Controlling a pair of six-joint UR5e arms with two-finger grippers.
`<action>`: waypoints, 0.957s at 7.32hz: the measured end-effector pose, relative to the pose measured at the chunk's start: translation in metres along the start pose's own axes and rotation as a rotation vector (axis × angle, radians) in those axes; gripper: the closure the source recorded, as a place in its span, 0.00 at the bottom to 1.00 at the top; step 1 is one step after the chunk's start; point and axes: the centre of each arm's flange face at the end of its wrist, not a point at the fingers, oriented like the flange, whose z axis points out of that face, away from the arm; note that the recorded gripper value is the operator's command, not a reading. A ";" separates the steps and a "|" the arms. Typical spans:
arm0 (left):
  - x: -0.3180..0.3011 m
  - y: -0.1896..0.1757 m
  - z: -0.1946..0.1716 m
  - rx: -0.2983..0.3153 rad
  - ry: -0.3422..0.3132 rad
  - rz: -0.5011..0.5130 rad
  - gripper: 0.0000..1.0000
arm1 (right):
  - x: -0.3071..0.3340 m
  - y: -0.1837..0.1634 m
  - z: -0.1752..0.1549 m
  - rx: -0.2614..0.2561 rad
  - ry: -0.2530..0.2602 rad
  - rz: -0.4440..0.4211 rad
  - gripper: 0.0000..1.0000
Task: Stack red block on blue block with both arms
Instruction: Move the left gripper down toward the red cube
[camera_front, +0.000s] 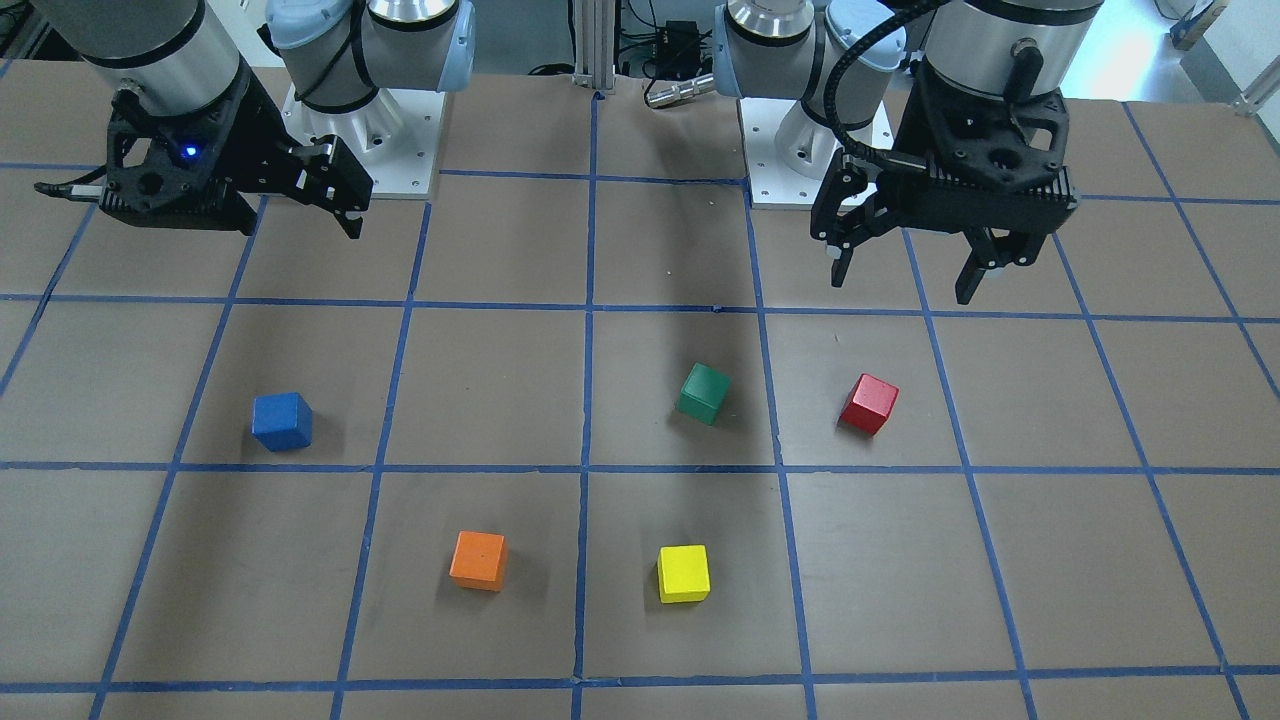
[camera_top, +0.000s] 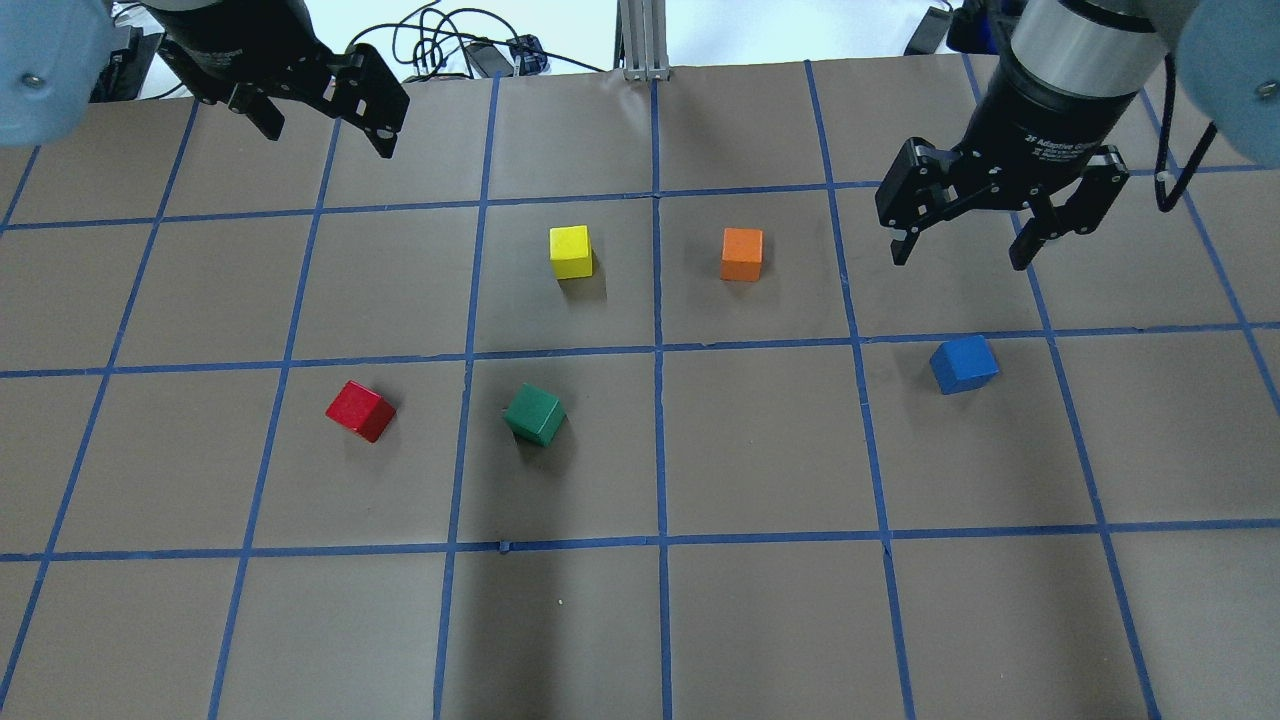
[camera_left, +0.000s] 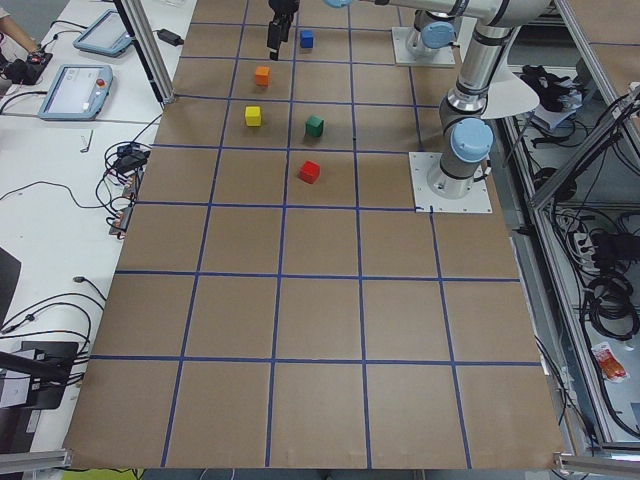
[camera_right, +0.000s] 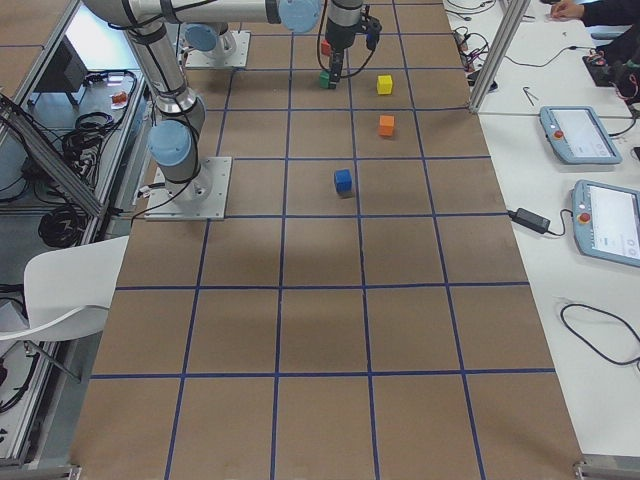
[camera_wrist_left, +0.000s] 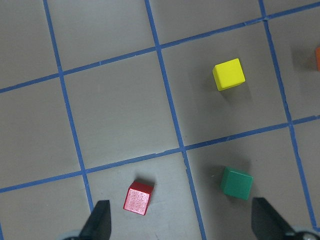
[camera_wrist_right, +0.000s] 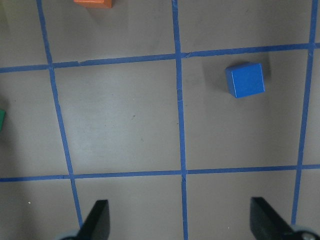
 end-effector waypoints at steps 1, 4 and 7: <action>0.000 0.000 0.000 0.000 0.002 -0.006 0.00 | 0.000 0.000 0.000 -0.001 0.000 0.000 0.00; 0.001 0.002 -0.001 -0.003 0.004 -0.014 0.00 | 0.000 0.000 0.001 -0.003 0.001 0.000 0.00; -0.002 0.015 0.000 -0.076 0.014 -0.059 0.00 | 0.000 0.000 0.001 -0.003 0.000 0.000 0.00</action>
